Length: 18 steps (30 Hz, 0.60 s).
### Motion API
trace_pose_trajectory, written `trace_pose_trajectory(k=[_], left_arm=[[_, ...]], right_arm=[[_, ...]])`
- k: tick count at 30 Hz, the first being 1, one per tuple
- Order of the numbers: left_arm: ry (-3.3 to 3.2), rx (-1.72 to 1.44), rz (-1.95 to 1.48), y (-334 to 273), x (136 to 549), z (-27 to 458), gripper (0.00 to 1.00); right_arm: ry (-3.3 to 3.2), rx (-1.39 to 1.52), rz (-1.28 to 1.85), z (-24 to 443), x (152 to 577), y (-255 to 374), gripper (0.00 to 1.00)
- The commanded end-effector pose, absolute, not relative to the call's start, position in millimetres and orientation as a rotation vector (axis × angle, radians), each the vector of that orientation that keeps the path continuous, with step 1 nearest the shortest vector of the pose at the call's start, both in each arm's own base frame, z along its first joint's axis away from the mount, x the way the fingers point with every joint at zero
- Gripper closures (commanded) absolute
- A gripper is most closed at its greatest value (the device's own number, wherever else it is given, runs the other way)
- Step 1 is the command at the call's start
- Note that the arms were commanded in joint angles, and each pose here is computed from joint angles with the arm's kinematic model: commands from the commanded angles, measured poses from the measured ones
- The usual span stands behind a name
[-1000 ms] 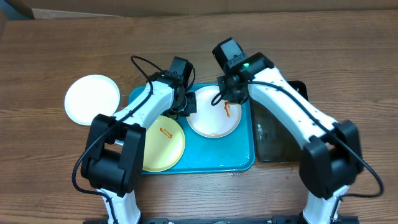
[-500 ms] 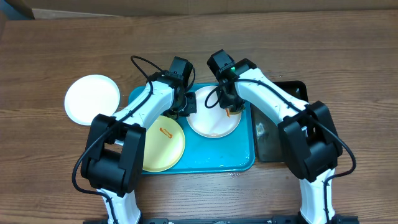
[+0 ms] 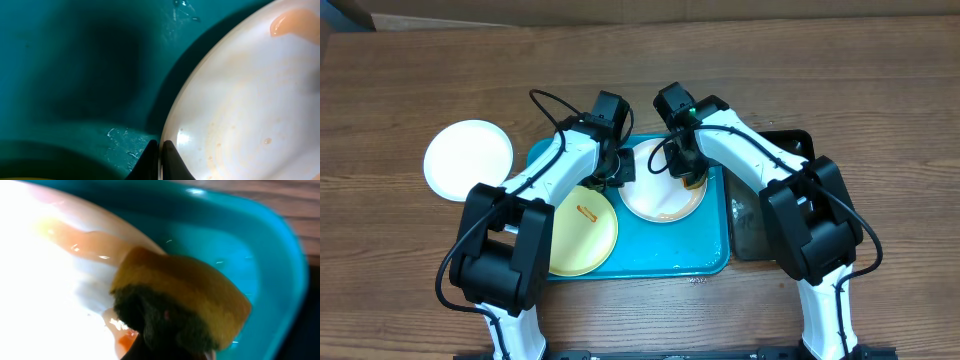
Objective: Clean dirty plates on tray and stack at the side
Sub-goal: 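Carry sponge over held plate and scrub its surface with right gripper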
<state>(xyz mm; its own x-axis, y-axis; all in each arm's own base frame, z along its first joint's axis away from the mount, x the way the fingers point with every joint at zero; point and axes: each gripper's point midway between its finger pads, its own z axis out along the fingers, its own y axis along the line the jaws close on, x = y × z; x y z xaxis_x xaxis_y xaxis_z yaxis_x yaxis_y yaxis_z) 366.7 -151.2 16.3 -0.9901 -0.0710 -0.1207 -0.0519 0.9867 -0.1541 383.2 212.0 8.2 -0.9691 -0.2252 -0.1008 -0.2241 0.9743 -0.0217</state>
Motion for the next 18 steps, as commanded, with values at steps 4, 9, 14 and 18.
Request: trace_pose_trajectory(k=[4,9,14,18], left_arm=[[2.983,-0.135,-0.243,-150.4,373.6,22.7,0.96],[2.981,-0.135,-0.244,-150.6,374.2,22.8,0.96],[2.982,-0.135,-0.244,-150.5,373.9,22.8,0.95],[2.982,-0.135,-0.243,-150.4,373.8,22.7,0.94]], right_arm=[[3.182,-0.427,0.383,-16.8,340.7,258.0,0.95],[3.198,-0.400,0.430,-15.3,333.7,268.8,0.95],[3.185,-0.401,0.640,-0.2,334.3,288.0,0.96],[3.137,-0.346,0.808,33.4,356.5,286.0,0.96]])
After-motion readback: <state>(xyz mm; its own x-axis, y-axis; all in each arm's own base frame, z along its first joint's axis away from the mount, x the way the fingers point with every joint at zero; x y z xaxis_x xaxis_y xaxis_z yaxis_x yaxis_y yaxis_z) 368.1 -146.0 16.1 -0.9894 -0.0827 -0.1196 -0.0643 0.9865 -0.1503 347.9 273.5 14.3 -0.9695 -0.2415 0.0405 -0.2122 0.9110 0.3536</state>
